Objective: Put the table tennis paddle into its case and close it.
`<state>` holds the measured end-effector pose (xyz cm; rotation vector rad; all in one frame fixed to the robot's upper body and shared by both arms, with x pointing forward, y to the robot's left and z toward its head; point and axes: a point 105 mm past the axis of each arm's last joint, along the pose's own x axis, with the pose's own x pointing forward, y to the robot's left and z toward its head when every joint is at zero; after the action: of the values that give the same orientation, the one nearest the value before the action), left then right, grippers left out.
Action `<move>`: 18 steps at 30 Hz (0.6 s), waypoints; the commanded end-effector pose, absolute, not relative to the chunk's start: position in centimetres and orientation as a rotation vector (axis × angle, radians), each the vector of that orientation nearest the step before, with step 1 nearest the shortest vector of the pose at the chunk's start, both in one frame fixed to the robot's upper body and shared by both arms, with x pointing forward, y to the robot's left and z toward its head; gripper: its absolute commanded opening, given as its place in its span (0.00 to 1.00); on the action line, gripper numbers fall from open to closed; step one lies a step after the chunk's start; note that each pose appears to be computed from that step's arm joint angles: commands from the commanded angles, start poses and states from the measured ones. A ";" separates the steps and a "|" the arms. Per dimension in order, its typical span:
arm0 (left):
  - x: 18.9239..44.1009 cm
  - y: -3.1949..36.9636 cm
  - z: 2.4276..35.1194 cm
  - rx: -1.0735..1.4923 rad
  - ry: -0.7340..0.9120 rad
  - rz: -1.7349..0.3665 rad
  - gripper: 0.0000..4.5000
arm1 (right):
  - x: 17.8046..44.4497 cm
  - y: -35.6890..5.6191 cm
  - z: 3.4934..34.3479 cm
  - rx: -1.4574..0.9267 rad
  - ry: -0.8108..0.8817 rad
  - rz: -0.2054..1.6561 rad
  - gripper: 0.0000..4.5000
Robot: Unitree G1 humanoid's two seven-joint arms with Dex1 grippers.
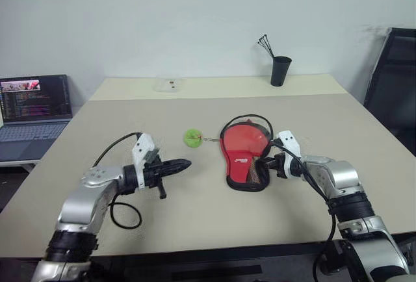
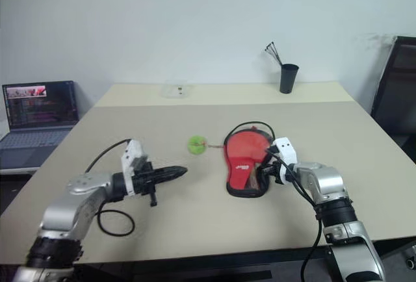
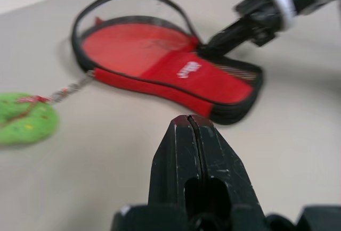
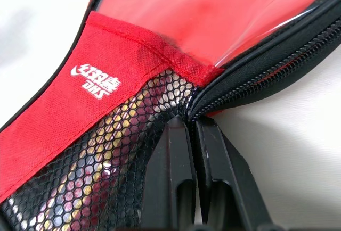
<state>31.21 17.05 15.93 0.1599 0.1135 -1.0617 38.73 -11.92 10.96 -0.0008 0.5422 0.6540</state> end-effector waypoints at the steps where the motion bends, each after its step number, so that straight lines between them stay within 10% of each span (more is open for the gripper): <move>1: 29.7 16.5 17.4 0.166 0.079 -1.134 0.00 | 37.6 -9.3 12.4 0.025 0.516 0.790 0.00; 18: 25.4 15.2 14.7 0.256 0.193 -1.327 0.00 | 30.9 -9.4 9.4 0.092 0.689 0.772 0.00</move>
<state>26.03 15.51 14.01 0.2095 0.2250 -1.2850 32.04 -9.70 9.63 0.0769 0.6531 0.7465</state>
